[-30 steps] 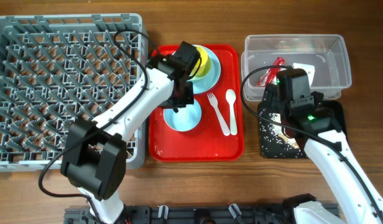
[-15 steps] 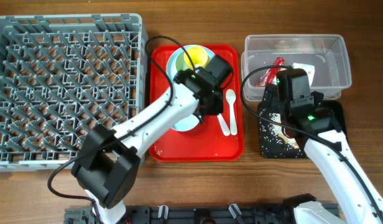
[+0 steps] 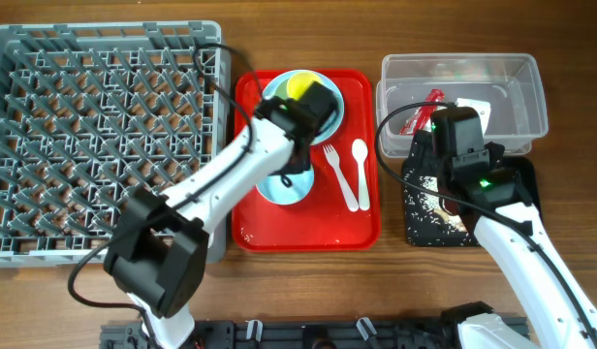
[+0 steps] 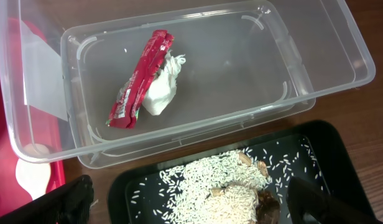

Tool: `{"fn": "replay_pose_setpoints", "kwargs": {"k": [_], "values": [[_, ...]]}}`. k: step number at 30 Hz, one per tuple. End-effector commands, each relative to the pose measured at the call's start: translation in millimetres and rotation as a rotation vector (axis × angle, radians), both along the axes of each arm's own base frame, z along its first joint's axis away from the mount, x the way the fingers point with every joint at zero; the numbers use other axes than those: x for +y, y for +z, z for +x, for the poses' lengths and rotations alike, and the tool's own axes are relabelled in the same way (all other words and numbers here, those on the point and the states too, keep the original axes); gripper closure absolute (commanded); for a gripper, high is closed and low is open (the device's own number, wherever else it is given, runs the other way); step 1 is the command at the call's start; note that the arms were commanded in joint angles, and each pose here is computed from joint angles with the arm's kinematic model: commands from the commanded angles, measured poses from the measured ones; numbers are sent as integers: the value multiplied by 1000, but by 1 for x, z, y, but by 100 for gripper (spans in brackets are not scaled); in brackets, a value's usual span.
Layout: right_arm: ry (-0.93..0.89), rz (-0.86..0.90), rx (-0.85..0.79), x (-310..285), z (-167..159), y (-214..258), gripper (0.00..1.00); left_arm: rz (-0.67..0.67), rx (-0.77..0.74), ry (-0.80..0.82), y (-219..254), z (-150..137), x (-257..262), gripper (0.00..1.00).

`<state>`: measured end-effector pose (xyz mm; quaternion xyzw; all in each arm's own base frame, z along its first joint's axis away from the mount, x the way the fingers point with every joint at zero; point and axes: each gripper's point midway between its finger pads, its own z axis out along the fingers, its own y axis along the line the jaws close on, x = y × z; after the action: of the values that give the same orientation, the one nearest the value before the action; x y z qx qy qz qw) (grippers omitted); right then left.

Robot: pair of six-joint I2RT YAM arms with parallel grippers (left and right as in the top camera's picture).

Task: Sort waste into correct bins and load items into the dishwasher rack
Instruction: 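Reach the left gripper to the blue bowl on the red tray and grasp it, then lift the blue bowl with the left gripper and carry it to the rack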

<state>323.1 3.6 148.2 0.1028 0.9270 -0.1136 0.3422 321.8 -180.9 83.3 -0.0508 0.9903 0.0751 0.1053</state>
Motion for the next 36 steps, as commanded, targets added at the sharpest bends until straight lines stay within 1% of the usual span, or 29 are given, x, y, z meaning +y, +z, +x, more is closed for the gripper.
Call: {"fn": "replay_pose_setpoints", "kwargs": {"k": [1,4,6,11,13,15,17,19,20,22,23,25,26,27,28,29,30,32,36], "values": [[-11,-11,-11,-3,2,4,0,9,35,43,-14,0,15,61],[-11,-11,-12,-3,2,4,0,21,55,59,-32,-6,25,62],[-11,-11,-11,-3,2,4,0,18,52,68,-40,-6,29,65],[-11,-11,-11,-3,2,4,0,5,33,88,-45,0,33,66],[-11,-11,-12,-3,2,4,0,2,26,76,-44,2,32,71],[-11,-11,-12,-3,2,4,0,-3,15,37,-31,6,29,80],[-11,-11,-12,-3,2,4,0,-29,-9,36,-15,10,25,83],[-11,-11,-11,-3,2,4,0,-125,-59,22,11,14,9,83],[-11,-11,-11,-3,2,4,0,-150,-85,17,21,15,6,84],[-11,-11,-12,-3,2,4,0,-177,-114,9,33,15,2,94],[-11,-11,-11,-3,2,4,0,-204,-101,0,33,11,-4,96],[-11,-11,-11,-3,2,4,0,-282,-48,-28,28,2,-22,95],[-11,-11,-11,-3,2,4,0,-319,-22,-48,25,-4,-33,92],[-11,-11,-11,-3,2,4,0,-345,-3,-68,21,-9,-43,85],[-11,-11,-12,-3,2,4,0,-358,6,-93,15,-14,-53,76],[-11,-11,-12,-3,2,4,0,-358,5,-112,11,-18,-59,68],[-11,-11,-11,-3,2,4,0,-355,2,-127,7,-20,-64,65],[-11,-11,-12,-3,2,4,0,-351,-15,-156,-1,-24,-74,63],[-11,-11,-12,-3,2,4,0,-305,-63,-162,-16,-17,-75,65]]}}
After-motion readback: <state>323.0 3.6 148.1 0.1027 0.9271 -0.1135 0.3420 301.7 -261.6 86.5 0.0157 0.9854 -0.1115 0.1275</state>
